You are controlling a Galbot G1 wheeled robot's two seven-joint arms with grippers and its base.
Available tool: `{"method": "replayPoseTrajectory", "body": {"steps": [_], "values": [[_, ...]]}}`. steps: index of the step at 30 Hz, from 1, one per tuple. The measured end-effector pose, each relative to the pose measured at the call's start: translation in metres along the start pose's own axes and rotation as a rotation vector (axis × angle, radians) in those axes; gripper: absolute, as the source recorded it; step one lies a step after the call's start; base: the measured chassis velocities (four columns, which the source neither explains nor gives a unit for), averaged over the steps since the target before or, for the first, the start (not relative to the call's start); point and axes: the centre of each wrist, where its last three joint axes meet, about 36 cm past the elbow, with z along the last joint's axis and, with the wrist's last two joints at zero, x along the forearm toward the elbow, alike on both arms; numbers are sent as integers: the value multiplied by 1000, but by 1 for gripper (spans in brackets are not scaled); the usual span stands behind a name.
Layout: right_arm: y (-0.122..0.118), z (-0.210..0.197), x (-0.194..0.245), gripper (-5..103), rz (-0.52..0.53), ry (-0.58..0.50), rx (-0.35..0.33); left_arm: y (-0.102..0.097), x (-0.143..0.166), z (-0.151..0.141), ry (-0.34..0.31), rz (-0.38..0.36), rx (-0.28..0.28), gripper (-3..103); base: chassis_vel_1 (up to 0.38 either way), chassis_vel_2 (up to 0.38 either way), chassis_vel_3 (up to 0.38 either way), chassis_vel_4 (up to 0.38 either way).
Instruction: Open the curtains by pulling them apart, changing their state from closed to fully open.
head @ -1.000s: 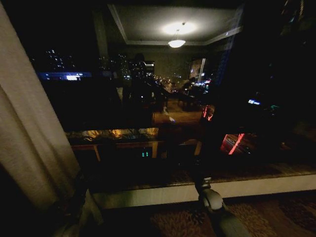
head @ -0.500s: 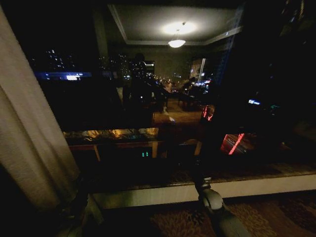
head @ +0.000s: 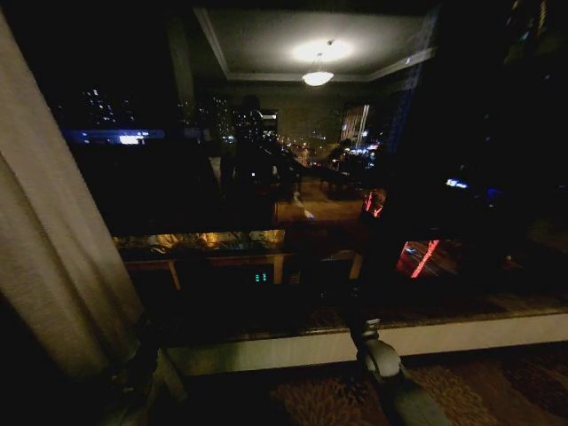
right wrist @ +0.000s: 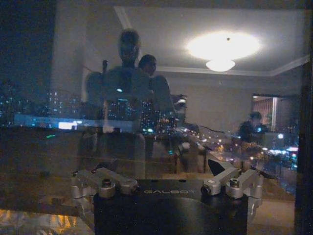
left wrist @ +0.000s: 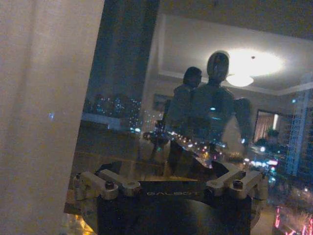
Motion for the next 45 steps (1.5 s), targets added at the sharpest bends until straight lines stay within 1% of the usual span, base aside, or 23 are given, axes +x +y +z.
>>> {"method": "replayPoseTrajectory", "body": {"steps": [8,19,45], "values": [[0,0,0,100,0,0,0,0,0,0,0,-1,0,100,-85,-73,73,86],[0,0,0,100,0,0,0,0,0,0,0,-1,0,100,-251,-238,240,259],[0,0,0,100,0,0,0,0,0,0,0,-1,0,100,-353,-337,347,352]]}}
